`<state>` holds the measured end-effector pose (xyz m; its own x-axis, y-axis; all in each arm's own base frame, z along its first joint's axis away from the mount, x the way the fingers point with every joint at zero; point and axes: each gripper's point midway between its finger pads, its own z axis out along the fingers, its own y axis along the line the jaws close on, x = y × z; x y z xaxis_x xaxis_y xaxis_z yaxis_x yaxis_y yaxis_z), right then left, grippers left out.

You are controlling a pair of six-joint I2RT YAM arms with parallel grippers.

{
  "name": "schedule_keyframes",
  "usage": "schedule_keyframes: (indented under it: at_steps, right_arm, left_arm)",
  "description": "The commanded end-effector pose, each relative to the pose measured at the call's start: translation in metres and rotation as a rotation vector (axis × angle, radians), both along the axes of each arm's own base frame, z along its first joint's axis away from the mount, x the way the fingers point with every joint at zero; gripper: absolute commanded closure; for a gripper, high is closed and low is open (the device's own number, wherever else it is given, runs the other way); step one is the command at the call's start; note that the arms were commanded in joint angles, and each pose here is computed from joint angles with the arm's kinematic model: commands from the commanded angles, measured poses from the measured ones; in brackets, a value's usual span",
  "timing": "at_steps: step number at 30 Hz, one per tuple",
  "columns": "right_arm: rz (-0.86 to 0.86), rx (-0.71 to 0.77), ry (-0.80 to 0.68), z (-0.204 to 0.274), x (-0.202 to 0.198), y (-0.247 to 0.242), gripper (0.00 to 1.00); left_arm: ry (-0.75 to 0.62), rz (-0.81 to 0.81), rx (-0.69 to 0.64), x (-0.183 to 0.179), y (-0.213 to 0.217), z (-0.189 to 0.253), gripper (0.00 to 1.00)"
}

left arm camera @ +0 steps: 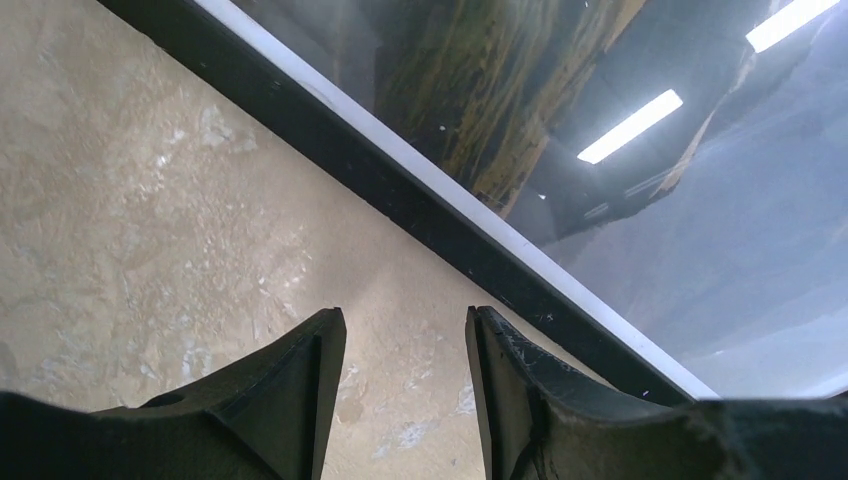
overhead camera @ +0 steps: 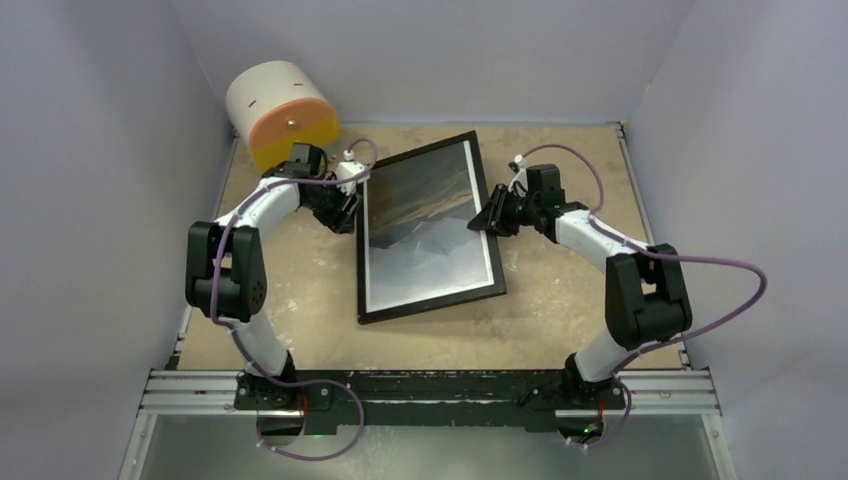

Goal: Put the photo into the frame
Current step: Turn over the photo frame at the center of the board.

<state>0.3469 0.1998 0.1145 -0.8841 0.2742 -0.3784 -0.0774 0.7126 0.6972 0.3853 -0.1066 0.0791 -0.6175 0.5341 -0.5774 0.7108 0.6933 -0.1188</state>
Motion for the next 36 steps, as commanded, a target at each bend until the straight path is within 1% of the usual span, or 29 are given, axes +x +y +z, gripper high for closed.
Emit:
schedule_keyframes:
  at_steps: [1, 6, 14, 19, 26, 31, 33, 36]
  right_arm:
    - [0.023, -0.078, 0.095, -0.047, -0.017, -0.007, 0.88]
    - [0.018, -0.125, 0.155, -0.075, -0.033, -0.015, 0.85]
    - [0.019, -0.149, 0.187, -0.091, -0.057, -0.024, 0.81]
    - [0.021, -0.173, 0.211, -0.100, -0.066, -0.029, 0.65]
    - [0.029, -0.188, 0.253, -0.109, -0.074, -0.031, 0.54]
    - [0.005, -0.245, 0.270, -0.112, -0.074, -0.040, 0.38]
    - [-0.019, -0.278, 0.263, -0.110, -0.070, -0.046, 0.30]
    - [-0.050, -0.323, 0.252, -0.106, -0.064, -0.053, 0.21]
  left_arm:
    - [-0.063, -0.006, 0.037, 0.001, 0.010, -0.005, 0.49]
    - [-0.068, 0.012, 0.087, -0.001, 0.020, -0.020, 0.49]
    - [-0.054, 0.018, 0.109, -0.005, 0.025, -0.043, 0.50]
    - [-0.016, -0.021, 0.045, -0.015, 0.010, -0.058, 0.50]
    - [0.018, -0.103, 0.042, -0.037, -0.013, -0.075, 0.51]
    - [0.042, -0.128, 0.021, -0.051, -0.021, -0.077, 0.52]
    - [0.052, -0.134, 0.013, -0.056, -0.022, -0.077, 0.52]
    - [0.063, -0.141, 0.006, -0.062, -0.023, -0.076, 0.52]
